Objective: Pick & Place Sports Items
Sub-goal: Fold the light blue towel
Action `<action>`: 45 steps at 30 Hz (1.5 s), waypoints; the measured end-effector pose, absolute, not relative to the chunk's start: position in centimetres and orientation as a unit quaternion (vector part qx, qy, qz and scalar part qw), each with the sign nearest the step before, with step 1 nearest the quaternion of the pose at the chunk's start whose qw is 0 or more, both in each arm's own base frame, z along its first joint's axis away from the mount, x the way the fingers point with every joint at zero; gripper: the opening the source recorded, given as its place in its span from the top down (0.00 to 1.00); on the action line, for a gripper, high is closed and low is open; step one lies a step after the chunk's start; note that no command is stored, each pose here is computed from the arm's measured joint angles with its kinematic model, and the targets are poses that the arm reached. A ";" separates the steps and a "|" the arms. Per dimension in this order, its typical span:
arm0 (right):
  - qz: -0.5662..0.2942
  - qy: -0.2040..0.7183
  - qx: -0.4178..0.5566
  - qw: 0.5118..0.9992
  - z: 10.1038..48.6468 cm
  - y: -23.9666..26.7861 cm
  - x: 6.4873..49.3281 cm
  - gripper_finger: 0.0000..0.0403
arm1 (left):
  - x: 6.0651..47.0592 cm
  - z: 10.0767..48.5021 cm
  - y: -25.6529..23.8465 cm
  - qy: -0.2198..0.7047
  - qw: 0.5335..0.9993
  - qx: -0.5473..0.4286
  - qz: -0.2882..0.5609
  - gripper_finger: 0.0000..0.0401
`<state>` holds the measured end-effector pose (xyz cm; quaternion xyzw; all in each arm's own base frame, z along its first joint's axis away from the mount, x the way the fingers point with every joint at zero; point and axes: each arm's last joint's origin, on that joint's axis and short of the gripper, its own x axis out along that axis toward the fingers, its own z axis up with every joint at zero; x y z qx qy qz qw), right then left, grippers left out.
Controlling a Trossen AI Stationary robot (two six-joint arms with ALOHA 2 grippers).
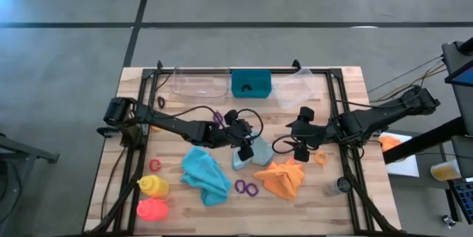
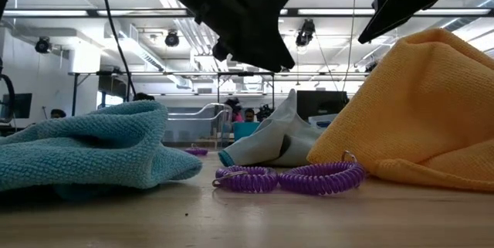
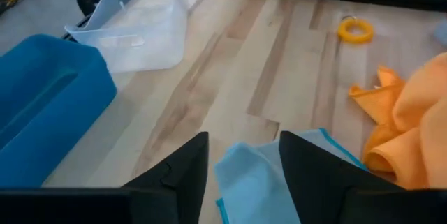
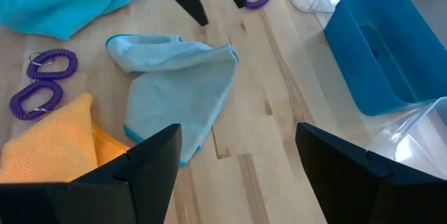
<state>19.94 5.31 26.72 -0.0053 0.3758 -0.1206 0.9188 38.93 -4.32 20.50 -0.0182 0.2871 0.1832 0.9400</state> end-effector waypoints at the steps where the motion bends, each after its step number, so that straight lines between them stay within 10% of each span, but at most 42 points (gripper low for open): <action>1: -0.121 0.376 -0.005 0.919 26.7 5.3 19.9 0.30 | 38.9 20.5 -4.4 0.286 0.940 -0.021 0.183 0.59; 22: -0.105 0.381 -0.035 0.918 26.7 5.5 19.9 0.30 | 41.2 20.4 -6.9 0.297 0.929 -0.065 0.209 0.64; 36: -0.098 0.383 -0.042 0.918 26.7 5.5 19.9 0.30 | 41.0 20.1 -6.8 0.290 0.918 -0.113 0.246 0.37; 45: -0.097 0.384 -0.042 0.917 26.7 5.5 19.9 0.30 | 41.4 18.4 -6.6 0.292 0.909 -0.095 0.283 0.36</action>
